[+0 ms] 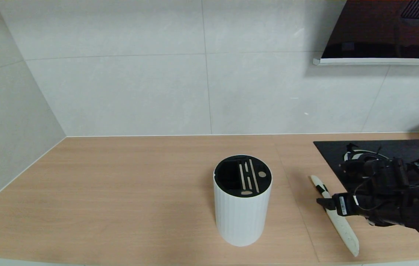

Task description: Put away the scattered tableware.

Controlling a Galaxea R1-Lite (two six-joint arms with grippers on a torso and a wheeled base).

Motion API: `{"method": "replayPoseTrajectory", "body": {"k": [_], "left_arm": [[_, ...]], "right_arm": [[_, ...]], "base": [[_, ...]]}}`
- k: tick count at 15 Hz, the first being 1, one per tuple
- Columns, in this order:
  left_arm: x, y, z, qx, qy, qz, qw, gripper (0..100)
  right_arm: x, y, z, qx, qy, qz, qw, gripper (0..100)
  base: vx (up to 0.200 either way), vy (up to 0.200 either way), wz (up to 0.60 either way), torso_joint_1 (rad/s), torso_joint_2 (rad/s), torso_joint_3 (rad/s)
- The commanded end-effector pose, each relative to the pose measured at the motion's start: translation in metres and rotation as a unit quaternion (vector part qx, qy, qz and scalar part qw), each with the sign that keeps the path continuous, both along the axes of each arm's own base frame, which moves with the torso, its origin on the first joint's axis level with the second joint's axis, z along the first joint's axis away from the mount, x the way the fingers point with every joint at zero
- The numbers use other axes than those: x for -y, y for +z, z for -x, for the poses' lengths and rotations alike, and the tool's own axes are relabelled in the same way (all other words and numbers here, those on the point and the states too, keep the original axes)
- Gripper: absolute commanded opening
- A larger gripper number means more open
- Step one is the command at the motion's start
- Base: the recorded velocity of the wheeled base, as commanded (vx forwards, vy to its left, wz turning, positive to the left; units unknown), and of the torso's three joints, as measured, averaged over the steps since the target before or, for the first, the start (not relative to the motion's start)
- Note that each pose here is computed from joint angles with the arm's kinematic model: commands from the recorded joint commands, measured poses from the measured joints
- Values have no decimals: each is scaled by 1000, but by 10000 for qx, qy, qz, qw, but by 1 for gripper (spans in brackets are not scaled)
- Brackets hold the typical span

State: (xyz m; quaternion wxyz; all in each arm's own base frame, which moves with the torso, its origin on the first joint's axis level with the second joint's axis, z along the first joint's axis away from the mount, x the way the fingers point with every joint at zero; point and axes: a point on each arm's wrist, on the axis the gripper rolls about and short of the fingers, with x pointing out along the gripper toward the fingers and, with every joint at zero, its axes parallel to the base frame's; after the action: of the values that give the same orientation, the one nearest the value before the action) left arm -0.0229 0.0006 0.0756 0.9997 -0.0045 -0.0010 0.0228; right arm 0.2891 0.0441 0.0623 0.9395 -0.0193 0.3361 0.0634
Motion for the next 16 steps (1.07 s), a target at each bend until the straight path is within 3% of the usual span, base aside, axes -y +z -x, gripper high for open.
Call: {"method": "replayPoseTrajectory", "body": {"k": [1,7,16], "left_arm": [[0,0,0,-1,2,1,10000,100],[0,0,0,-1,2,1,10000,100],[0,0,0,-1,2,1,10000,100]], "right_arm": [[5,-28,-8,-350,-102,61,9993,100],[14,-54,-23,-207,-294,30,9993,100],[13,-61,-28,-228,-306,43,9993,100]], "base": [[0,0,0,0,0,0],[0,0,0,0,0,0],[0,0,0,0,0,0]]}}
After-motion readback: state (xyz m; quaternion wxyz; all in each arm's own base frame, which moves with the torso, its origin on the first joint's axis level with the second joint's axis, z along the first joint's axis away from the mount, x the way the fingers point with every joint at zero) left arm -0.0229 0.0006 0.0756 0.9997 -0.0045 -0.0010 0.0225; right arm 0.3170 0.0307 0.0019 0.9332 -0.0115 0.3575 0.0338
